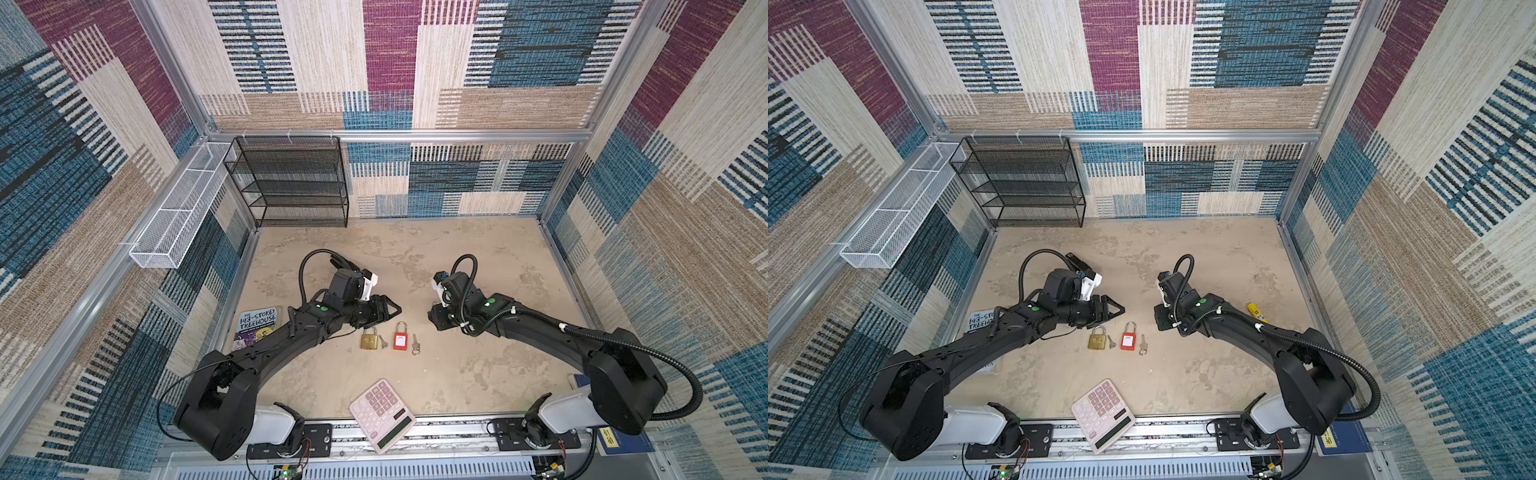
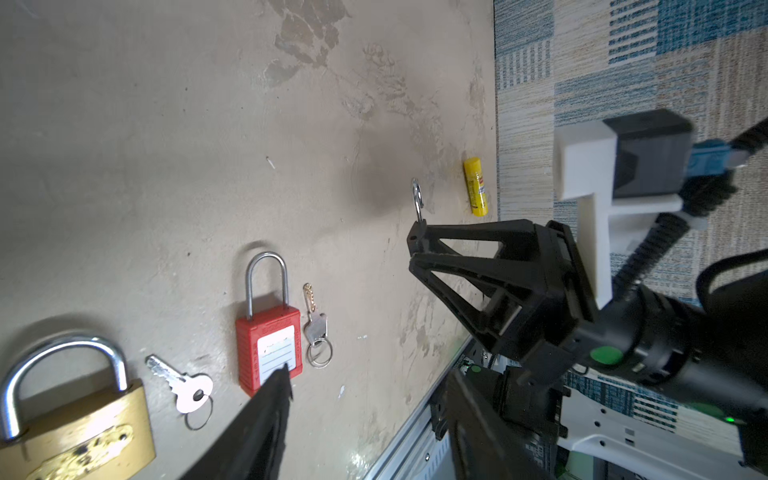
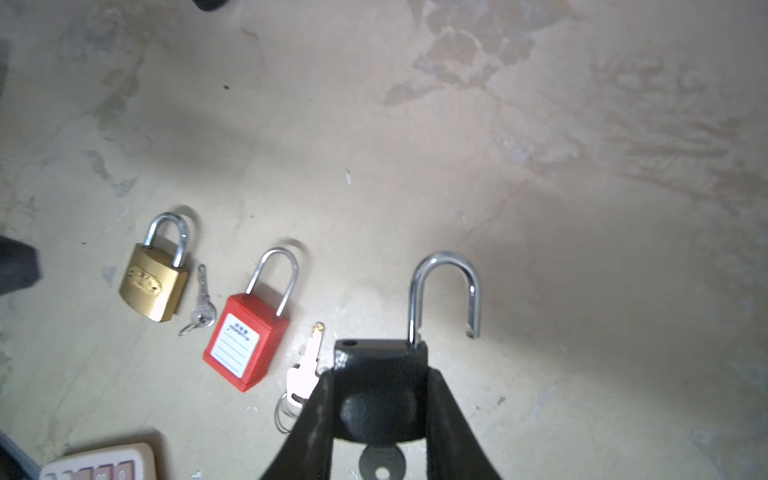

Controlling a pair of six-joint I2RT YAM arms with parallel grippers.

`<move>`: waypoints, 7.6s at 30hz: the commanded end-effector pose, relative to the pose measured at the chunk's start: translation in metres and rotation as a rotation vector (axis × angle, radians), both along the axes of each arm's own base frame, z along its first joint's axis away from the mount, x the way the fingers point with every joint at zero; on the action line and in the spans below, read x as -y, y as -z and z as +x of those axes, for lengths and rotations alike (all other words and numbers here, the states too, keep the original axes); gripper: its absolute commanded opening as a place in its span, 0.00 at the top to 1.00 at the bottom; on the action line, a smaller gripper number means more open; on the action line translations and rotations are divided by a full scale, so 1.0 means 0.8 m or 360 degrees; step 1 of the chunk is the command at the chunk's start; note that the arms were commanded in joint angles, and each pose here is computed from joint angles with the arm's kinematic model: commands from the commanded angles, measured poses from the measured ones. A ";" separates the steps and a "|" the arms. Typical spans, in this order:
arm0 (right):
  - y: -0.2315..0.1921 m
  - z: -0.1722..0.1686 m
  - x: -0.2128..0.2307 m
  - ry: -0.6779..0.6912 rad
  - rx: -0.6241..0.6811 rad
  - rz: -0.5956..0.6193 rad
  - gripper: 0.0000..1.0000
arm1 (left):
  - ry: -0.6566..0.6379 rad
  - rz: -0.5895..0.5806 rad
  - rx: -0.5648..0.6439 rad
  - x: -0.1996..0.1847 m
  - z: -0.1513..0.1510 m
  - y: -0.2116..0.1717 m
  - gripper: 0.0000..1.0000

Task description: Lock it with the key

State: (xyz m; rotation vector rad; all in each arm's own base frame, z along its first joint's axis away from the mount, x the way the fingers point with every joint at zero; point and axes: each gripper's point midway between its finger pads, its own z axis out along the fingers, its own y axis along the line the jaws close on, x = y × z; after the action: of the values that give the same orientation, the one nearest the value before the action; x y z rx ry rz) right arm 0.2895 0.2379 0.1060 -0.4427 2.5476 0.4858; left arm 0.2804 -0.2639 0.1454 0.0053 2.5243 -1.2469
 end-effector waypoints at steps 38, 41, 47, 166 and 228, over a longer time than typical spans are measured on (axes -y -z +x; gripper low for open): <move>-0.094 -0.017 -0.115 -0.0637 0.0310 0.0297 0.73 | 0.0047 -0.0165 -0.0011 0.022 0.020 -0.031 0.74; -0.095 -0.018 -0.116 -0.0645 0.0311 0.0313 0.73 | 0.0046 -0.0166 -0.0011 0.022 0.019 -0.031 0.78; -0.096 -0.018 -0.119 -0.0656 0.0314 0.0325 0.72 | 0.0042 -0.0176 -0.0009 0.021 0.018 -0.032 0.94; -0.357 -0.004 -0.167 -0.0909 0.0311 0.1685 0.77 | -0.0328 -0.1153 0.1267 -0.054 0.027 -0.325 0.98; -0.333 0.010 -0.141 -0.0856 0.0407 0.1461 1.00 | -0.0230 -0.0868 0.1162 -0.068 0.021 -0.342 0.55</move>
State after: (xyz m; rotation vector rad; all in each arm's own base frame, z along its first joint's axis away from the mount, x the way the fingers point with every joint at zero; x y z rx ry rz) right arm 0.2983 0.3504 0.3686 -0.7167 1.7048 1.5927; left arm 0.3016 -0.2024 0.4236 0.0642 1.4640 -1.4845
